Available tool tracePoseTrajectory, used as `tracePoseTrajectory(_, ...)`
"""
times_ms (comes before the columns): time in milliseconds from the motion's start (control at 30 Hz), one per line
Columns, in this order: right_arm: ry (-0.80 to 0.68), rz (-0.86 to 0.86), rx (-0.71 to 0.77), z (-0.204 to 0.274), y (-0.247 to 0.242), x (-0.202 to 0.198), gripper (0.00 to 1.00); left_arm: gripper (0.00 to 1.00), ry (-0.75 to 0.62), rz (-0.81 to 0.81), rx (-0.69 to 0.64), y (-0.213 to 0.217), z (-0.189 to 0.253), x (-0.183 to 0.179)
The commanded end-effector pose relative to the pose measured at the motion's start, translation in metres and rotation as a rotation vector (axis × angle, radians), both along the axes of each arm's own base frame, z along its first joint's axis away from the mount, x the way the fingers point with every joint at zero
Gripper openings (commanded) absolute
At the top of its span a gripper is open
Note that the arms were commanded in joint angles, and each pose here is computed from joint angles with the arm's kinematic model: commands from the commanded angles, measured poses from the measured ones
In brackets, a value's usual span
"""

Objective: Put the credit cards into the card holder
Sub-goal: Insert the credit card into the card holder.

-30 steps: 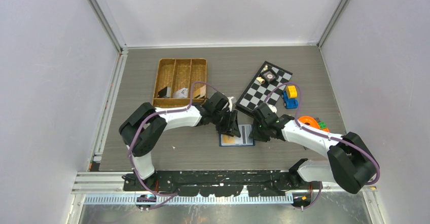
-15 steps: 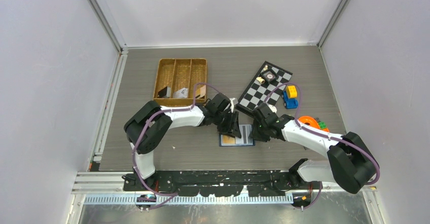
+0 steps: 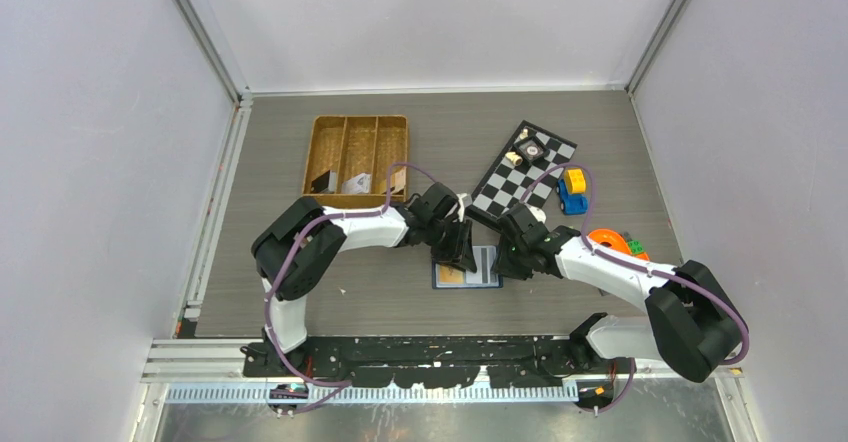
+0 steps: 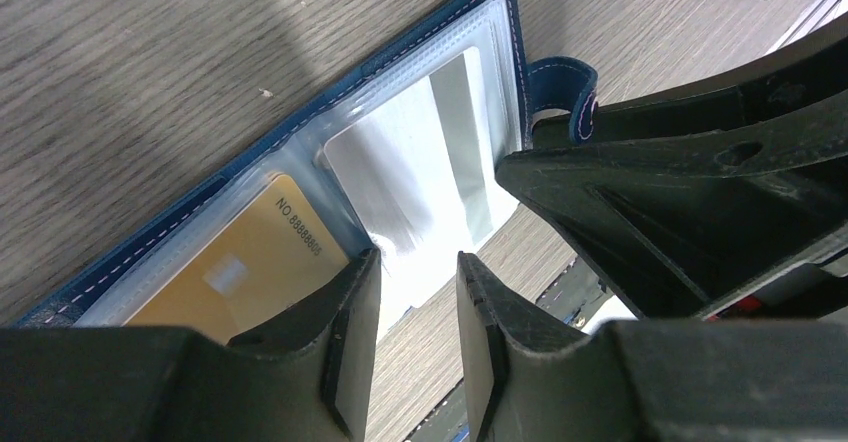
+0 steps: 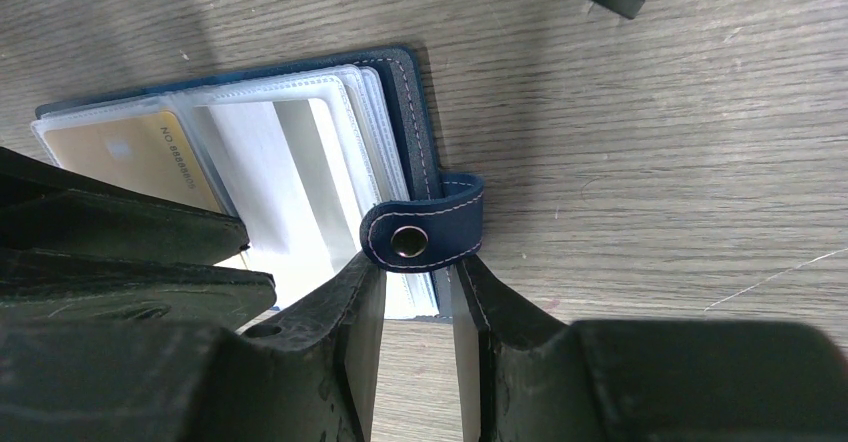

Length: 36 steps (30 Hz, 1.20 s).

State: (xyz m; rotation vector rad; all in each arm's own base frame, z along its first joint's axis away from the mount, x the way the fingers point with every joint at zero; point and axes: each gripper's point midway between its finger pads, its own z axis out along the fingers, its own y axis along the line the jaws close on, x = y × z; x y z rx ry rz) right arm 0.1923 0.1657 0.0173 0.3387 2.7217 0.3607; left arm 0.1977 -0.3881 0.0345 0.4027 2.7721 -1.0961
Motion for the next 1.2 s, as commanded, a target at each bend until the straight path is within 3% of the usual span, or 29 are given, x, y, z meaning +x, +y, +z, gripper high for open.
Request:
tracePoseTrajectory(0, 0.095, 0.001, -0.072, -0.027, -0.016, -0.024, 0.33, 0.35, -0.055, -0.036, -0.066, -0.023, 0.01, 0.004)
tracePoseTrajectory(267, 0.088, -0.002, -0.059, -0.024, -0.014, -0.023, 0.35, 0.34, -0.056, -0.026, -0.124, -0.033, 0.015, 0.002)
tracePoseTrajectory(633, 0.004, -0.017, -0.047, 0.004, -0.019, -0.016, 0.49, 0.33, -0.075, -0.003, -0.123, -0.03, 0.018, 0.003)
tracePoseTrajectory(1033, 0.034, -0.018, -0.006, -0.01, -0.013, -0.021, 0.45, 0.33, -0.063, -0.021, -0.149, -0.038, 0.017, -0.004)
tracePoseTrajectory(1167, 0.032, -0.024, -0.005, -0.01, -0.014, -0.021, 0.45, 0.33, -0.108, -0.009, -0.094, -0.028, 0.018, 0.0)
